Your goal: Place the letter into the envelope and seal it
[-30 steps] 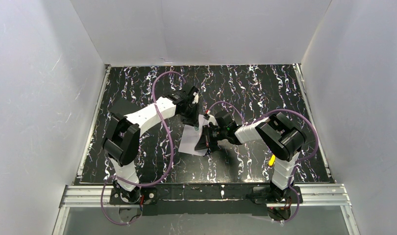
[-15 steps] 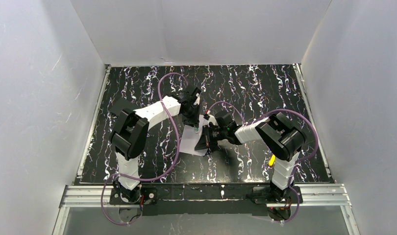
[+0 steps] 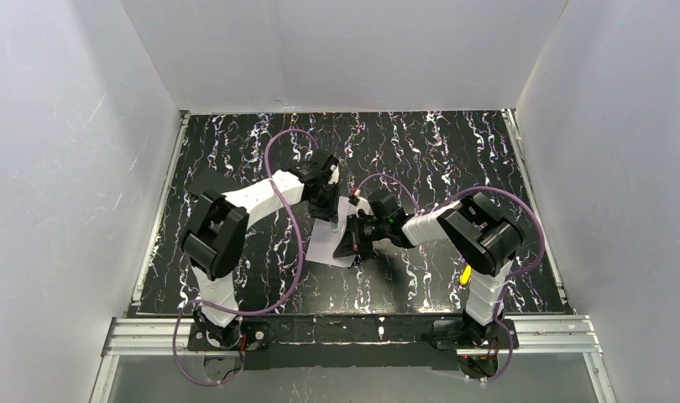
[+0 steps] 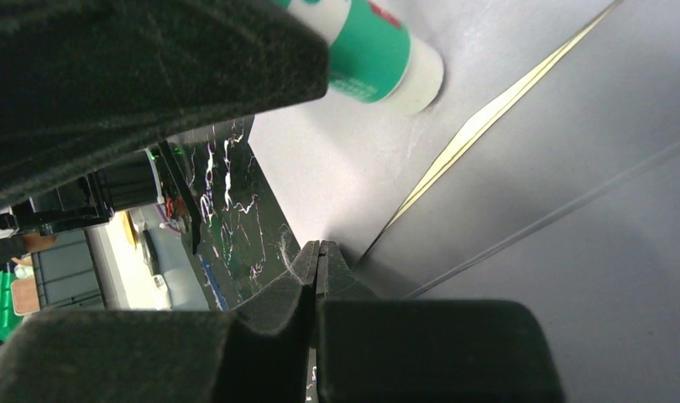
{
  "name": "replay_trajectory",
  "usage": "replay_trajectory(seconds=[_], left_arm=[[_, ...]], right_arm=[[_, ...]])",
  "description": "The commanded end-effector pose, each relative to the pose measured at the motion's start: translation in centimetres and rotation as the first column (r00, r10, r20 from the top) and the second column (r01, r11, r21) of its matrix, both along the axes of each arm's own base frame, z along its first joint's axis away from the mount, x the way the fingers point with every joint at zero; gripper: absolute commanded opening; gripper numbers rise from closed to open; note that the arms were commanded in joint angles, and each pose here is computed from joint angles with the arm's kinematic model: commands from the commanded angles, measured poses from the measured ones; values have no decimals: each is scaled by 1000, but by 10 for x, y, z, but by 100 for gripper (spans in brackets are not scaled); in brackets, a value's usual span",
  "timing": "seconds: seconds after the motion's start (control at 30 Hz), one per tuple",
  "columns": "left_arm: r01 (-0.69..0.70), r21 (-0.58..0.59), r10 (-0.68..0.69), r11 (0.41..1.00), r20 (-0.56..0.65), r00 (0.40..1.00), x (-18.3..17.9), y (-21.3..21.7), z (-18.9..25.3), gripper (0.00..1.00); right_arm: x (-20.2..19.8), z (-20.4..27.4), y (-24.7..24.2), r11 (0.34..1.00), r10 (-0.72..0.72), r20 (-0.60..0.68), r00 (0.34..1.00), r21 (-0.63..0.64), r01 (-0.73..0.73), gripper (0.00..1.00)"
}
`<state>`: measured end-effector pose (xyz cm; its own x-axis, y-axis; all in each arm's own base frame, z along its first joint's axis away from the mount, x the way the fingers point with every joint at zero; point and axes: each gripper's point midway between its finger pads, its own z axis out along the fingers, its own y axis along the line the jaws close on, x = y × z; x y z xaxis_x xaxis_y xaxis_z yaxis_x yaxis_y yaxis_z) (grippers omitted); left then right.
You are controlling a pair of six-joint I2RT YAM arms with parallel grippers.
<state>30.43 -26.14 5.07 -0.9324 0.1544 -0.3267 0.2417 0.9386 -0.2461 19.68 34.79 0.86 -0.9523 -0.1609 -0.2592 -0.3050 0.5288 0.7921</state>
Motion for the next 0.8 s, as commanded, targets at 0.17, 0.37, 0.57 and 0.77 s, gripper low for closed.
replay_trajectory(seconds=[0.17, 0.37, 0.57, 0.77], left_arm=[[109, 75, -87, 991, -251, 964, -86, 27, -30, 0], [91, 85, -69, 992, -232, 970, -95, 35, -25, 0], [-5, 19, 8, 1000, -143, 990, -57, 23, -6, 0], [-116, -172, 112, 978, -35, 993, -8, 18, 48, 0]], right_arm=[[-32, -117, -102, 845, -111, -67, 992, -531, 59, 7], [-31, -114, -99, 852, -106, -59, 993, -520, 60, 8], [-17, -83, -75, 920, -16, 17, 1000, -392, 21, 8], [2, 3, -29, 995, 29, 150, 988, -102, -14, 14]])
